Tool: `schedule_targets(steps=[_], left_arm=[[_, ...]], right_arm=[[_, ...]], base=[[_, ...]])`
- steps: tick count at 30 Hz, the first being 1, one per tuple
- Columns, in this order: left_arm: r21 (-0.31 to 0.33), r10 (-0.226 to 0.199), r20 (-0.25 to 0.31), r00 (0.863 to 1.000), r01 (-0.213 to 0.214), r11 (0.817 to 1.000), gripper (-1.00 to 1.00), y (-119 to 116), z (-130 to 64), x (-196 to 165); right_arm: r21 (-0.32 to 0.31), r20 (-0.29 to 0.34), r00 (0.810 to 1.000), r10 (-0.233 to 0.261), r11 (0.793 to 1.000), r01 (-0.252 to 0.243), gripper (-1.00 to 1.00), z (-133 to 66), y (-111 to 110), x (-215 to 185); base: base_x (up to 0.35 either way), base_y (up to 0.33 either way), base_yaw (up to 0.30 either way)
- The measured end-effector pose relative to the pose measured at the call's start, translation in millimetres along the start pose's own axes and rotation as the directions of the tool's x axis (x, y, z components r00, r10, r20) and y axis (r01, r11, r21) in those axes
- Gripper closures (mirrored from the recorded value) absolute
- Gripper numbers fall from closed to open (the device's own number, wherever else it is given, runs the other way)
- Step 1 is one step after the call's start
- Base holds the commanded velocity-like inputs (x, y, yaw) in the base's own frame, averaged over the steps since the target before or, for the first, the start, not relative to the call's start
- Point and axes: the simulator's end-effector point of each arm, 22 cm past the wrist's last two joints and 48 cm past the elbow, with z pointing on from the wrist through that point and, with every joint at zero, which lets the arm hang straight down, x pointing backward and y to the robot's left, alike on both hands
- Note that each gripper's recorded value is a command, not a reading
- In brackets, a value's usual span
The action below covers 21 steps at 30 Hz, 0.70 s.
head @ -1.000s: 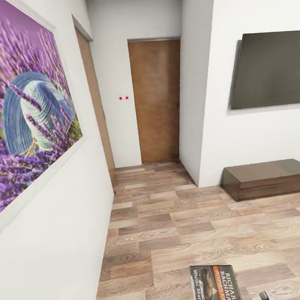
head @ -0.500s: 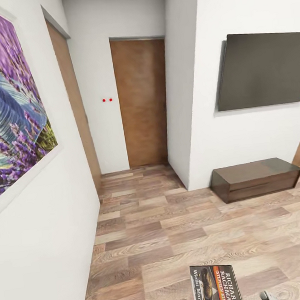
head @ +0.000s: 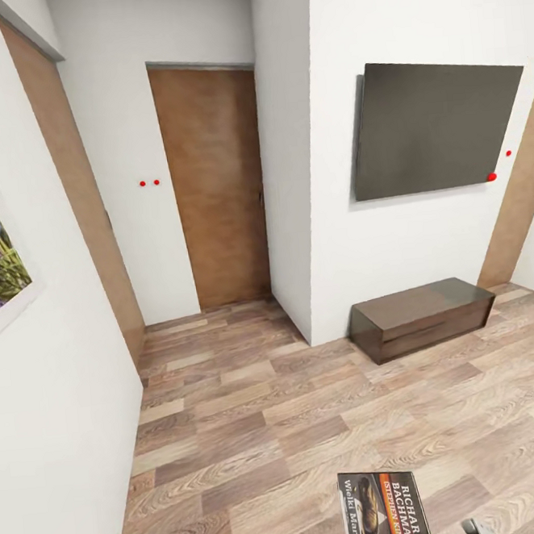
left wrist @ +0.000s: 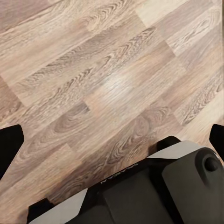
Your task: In the bedroom, move the book from the bed onto either nightstand, and place the two sandals side by side next to the bed.
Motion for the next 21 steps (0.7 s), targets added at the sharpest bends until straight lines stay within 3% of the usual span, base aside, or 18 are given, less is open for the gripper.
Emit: schedule_targets(steps=[13, 21], left_arm=[[0.0, 0.0, 0.001, 1.0, 0.0, 1.0, -1.0, 0.1, 0.2, -0.2], [0.0, 0.0, 0.0, 1.0, 0.0, 1.0, -1.0, 0.0, -0.1, 0.0]], right_arm=[[0.0, -0.002, 1.0, -0.001, 1.0, 0.001, 1.0, 0.3, -0.2, 0.3], [0.0, -0.001, 1.0, -0.001, 1.0, 0.001, 1.0, -0.1, 0.0, 0.3]], base=[[0.03, 0.0, -0.284], [0.256, 0.0, -0.284]])
